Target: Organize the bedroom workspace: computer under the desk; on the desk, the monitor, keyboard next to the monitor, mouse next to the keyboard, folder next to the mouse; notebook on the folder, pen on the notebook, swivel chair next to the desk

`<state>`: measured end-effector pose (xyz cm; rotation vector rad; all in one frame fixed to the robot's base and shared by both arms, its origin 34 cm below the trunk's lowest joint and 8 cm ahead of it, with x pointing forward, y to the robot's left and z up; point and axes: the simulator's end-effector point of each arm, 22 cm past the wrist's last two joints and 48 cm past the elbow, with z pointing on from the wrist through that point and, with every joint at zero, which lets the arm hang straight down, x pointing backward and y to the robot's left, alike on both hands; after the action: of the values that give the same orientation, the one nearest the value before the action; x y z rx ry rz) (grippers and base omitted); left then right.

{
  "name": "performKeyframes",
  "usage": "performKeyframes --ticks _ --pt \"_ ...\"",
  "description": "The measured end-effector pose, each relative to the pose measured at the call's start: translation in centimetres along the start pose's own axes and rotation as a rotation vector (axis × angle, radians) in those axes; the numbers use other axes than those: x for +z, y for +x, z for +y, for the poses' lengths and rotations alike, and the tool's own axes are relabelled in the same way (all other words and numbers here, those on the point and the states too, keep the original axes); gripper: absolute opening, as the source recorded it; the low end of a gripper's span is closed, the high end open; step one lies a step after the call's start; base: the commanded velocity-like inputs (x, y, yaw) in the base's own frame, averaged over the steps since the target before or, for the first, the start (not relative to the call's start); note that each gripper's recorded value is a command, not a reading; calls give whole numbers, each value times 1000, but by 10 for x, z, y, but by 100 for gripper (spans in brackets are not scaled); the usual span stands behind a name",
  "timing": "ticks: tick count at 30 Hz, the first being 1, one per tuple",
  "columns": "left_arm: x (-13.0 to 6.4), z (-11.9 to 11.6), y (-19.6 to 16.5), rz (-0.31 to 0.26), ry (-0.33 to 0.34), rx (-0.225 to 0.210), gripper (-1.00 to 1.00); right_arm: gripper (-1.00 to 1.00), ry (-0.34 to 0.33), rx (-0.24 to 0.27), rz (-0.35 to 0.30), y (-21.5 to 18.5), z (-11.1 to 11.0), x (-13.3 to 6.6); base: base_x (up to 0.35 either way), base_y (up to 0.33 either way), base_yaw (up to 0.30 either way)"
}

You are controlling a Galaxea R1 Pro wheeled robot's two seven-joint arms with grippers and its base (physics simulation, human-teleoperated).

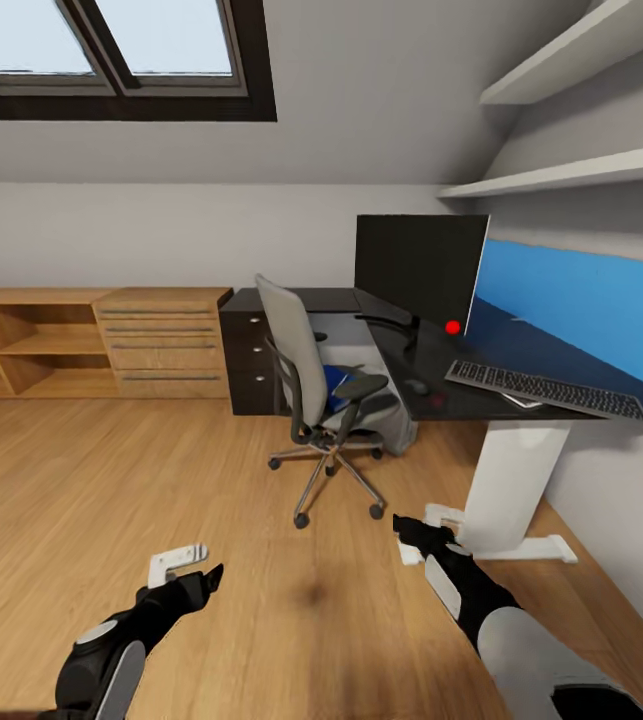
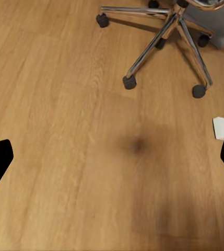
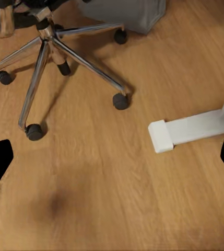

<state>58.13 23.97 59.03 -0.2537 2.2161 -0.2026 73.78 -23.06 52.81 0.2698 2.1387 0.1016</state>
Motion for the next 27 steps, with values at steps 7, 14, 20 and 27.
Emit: performKeyframes --ticks 7,14,20,27 --pt "1 -27 7 -15 51 -34 100 100 -16 72 -29 -45 14 17 0 0 0" --pt "8 -63 41 19 110 -57 100 100 -40 71 35 -7 36 22 0 0 0" --pt "10 -48 56 18 96 -29 100 100 -52 47 76 24 44 24 0 0 0" --pt "16 -41 60 -24 91 -30 100 100 -56 -38 68 39 41 30 0 0 0"
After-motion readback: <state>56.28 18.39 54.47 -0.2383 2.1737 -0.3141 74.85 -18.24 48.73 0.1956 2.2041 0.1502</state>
